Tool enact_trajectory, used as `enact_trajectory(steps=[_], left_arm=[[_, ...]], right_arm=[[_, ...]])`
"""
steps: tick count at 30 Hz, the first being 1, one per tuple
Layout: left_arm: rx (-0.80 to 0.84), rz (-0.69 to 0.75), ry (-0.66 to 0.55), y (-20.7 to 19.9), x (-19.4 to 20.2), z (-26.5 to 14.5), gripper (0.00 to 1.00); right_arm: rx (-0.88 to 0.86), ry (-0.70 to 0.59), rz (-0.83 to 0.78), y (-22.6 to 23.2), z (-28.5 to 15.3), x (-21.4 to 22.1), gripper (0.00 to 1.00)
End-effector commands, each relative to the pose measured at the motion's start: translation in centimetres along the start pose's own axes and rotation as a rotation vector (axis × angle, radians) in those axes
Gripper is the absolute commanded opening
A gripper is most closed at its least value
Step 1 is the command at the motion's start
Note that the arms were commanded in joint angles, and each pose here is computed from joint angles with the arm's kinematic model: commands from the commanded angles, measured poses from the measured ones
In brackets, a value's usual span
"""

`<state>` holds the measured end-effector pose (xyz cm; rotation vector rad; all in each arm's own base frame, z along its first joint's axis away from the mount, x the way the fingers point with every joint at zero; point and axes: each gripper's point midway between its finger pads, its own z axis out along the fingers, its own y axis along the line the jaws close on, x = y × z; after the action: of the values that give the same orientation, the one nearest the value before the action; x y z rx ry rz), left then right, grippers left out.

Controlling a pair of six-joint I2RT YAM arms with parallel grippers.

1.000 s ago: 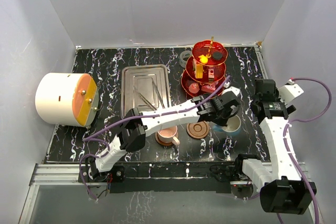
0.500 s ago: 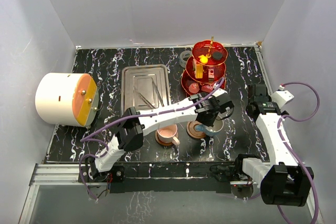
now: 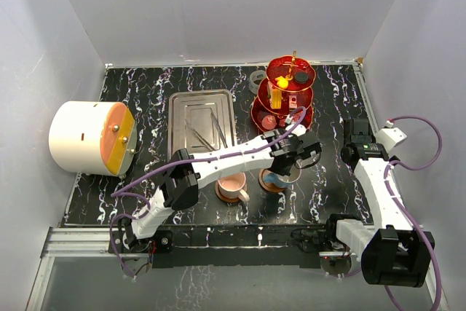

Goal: Serve the afternoon tea
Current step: Place the cup on the coaster.

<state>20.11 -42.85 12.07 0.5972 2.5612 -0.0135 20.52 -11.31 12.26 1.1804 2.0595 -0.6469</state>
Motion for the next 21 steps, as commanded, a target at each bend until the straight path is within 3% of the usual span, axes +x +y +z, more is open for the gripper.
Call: enact_trajectory(steps=[1, 11, 17, 18, 19, 21], left_arm=[[-0.034, -0.113, -0.054, 2.6, -1.5, -2.5, 0.0], [-0.043, -0.19, -0.04, 3.8, -1.3, -0.6, 0.0], [-0.01, -0.197, -0.026, 3.5, -1.3, -0.3, 0.16], [0.001, -0.2, -0.02, 3.4, -1.2, -0.4, 0.21], [0.016, -0.206, -0.021, 3.1, -1.3, -0.4, 0.32], [0.046, -0.216, -0.018, 2.8, -1.3, -0.6, 0.41]], right_arm=[[0.003, -0.036, 0.024, 0.3, 0.1, -0.8, 0.85], [0.018, -0.021, 0.005, 0.3, 0.5, -0.3, 0.85], [0.022, -0.017, -0.001, 0.2, 0.7, -0.1, 0.85], [0.022, -0.017, -0.001, 0.2, 0.6, -0.1, 0.85], [0.022, -0.016, -0.001, 0.3, 0.7, -0.1, 0.85], [0.023, -0.016, -0.002, 0.2, 0.7, -0.1, 0.85]])
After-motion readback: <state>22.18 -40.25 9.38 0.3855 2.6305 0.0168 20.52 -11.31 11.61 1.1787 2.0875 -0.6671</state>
